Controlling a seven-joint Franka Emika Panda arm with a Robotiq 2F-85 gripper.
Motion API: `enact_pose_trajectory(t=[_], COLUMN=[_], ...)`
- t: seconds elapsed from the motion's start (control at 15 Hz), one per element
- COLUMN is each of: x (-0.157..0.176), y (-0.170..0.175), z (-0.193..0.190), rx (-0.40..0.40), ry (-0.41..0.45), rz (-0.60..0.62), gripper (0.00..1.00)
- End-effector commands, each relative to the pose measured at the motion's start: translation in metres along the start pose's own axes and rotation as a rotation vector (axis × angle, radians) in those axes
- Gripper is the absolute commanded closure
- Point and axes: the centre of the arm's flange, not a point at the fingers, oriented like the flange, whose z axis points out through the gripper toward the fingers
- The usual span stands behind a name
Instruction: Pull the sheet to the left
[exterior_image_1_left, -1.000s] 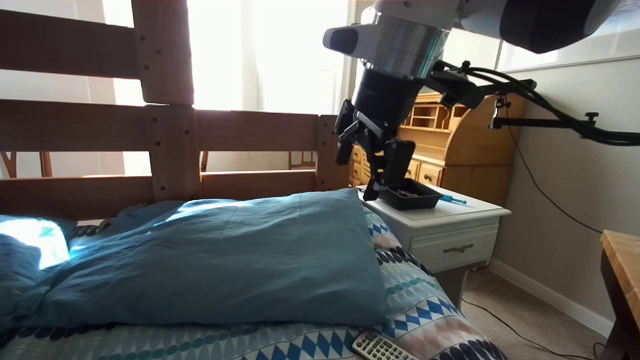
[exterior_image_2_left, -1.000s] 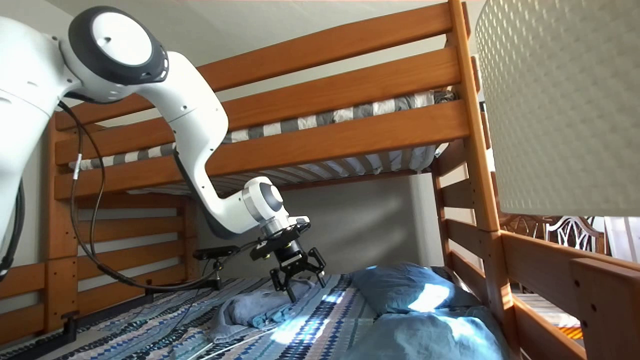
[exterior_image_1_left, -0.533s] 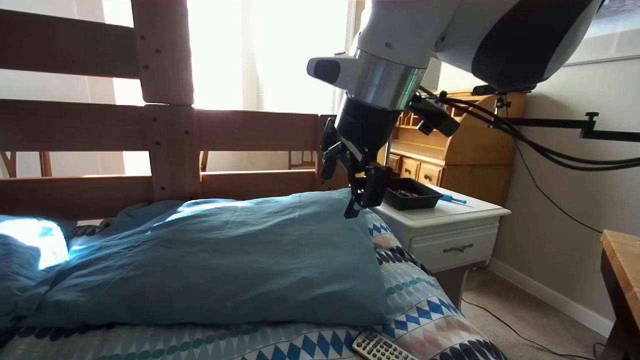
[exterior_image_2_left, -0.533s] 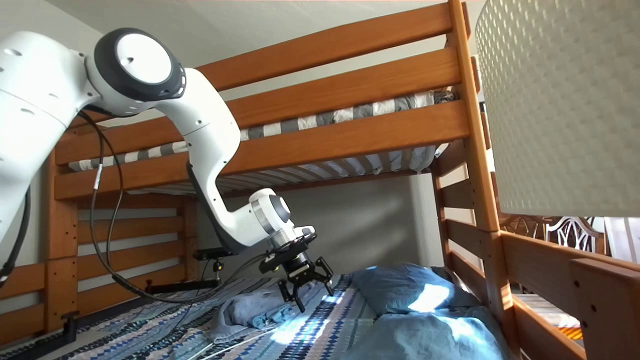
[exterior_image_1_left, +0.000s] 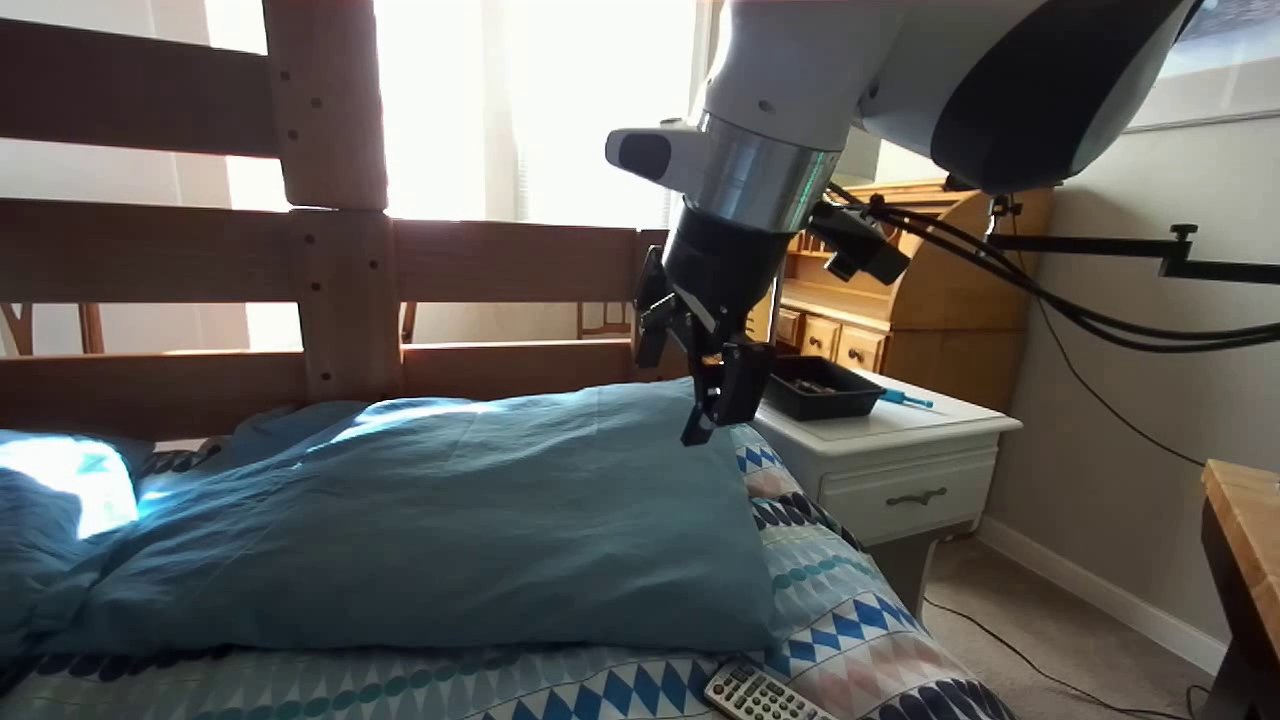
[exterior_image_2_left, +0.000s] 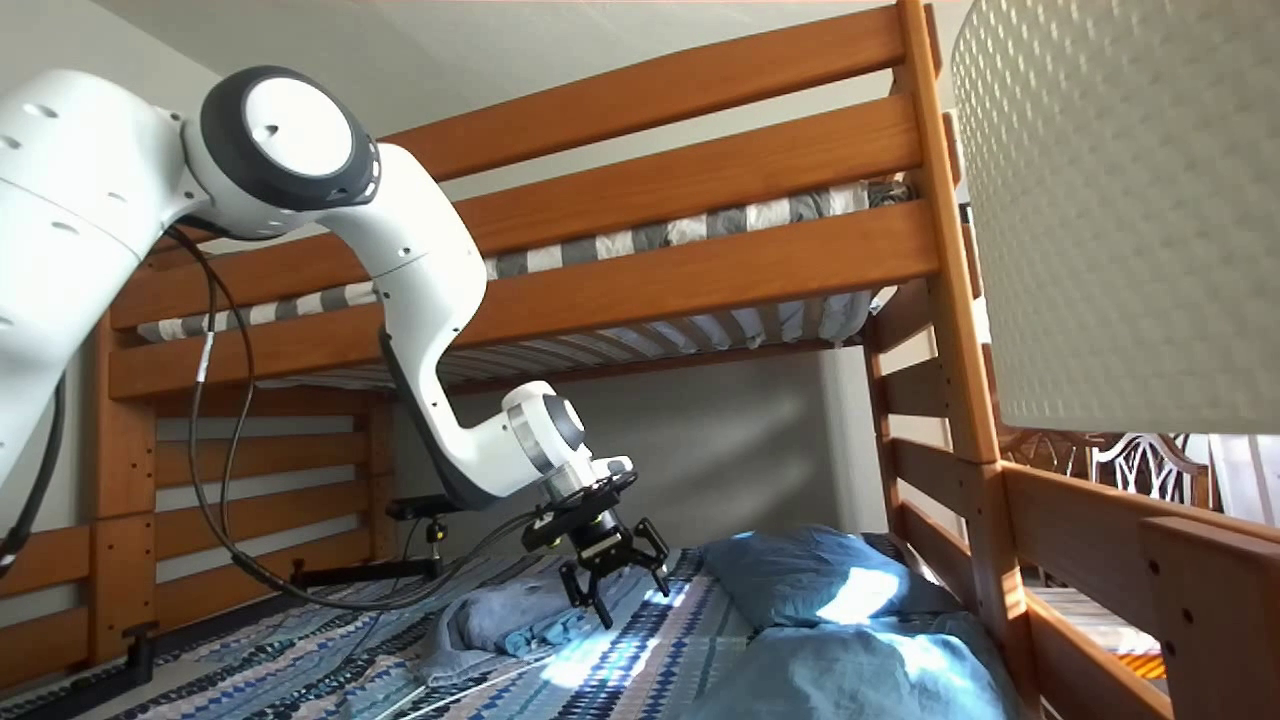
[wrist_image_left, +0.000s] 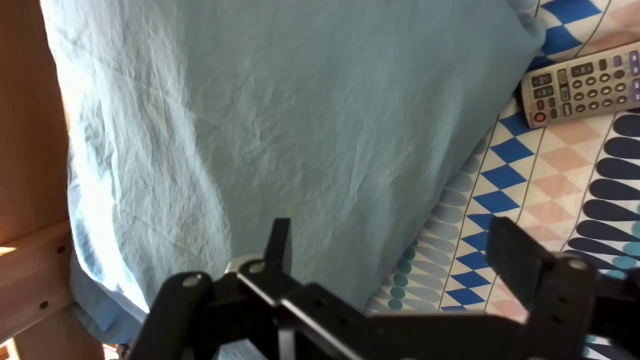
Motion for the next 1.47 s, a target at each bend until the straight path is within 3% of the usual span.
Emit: enact_pose_trajectory(t=[0.0, 0.47, 0.87, 1.4], x=[0.003, 0.009, 0.035, 0.06], y=[0.004, 0.003, 0.002, -0.009], z=[0.019, 0.087, 0.128, 0.167], rx=[0.028, 0.05, 0.023, -0.051], ry=[-0.019, -0.051, -0.064, -0.106], rz=[0.009, 0.037, 0.062, 0.0], gripper=[0.0, 0.0, 0.0, 0.0])
